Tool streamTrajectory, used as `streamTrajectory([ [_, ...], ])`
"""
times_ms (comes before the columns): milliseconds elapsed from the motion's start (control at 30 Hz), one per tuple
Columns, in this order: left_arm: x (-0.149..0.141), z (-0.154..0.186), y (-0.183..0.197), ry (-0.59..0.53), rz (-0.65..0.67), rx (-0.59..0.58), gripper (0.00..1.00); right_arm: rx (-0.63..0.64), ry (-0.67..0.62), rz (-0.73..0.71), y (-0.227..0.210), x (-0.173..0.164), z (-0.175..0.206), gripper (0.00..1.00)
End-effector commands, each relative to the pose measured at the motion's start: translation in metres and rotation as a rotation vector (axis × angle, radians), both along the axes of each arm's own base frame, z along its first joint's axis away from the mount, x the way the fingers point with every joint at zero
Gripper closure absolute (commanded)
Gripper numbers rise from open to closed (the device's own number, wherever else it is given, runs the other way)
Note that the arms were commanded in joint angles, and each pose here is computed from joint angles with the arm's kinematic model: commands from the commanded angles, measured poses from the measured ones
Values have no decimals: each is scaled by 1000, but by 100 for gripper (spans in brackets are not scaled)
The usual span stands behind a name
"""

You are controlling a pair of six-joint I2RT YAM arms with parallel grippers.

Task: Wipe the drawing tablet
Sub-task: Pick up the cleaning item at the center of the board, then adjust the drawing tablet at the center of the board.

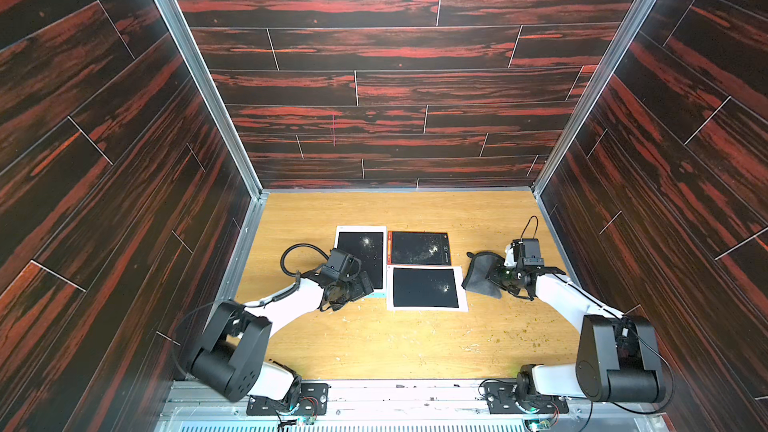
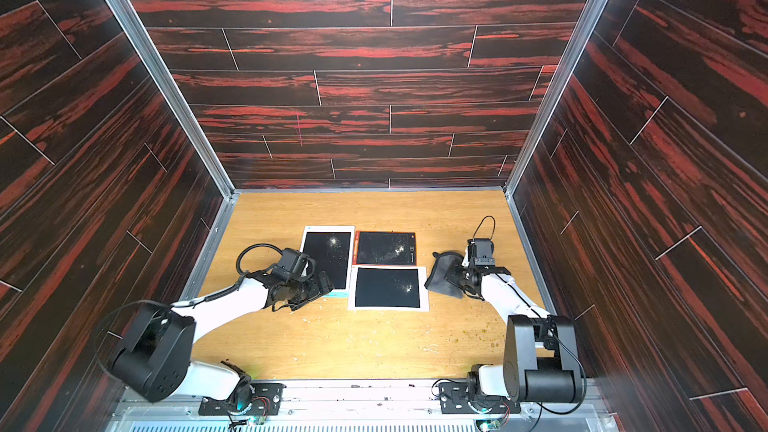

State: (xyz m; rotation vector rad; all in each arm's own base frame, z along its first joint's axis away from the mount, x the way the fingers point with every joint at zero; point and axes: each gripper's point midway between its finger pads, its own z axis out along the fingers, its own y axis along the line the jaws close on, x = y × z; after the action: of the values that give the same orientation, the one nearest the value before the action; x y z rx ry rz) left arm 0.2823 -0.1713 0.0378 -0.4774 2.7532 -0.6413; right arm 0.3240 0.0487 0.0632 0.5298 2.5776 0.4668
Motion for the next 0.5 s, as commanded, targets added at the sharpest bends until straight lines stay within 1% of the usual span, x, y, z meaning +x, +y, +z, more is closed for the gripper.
streamTrajectory([
  [0,1,-11,4,15,0,34,4,-13,-20,-3,-2,-1,9,100],
  [167,10,-16,16,16,8,130,3,-22,-27,-8,-4,-3,15,100],
  [300,17,-15,35,15,52,219,2,-24,-21,-10,-4,-4,15,100],
  [467,28,-12,61,7,135,277,0,-21,-22,-8,-4,-3,17,100],
])
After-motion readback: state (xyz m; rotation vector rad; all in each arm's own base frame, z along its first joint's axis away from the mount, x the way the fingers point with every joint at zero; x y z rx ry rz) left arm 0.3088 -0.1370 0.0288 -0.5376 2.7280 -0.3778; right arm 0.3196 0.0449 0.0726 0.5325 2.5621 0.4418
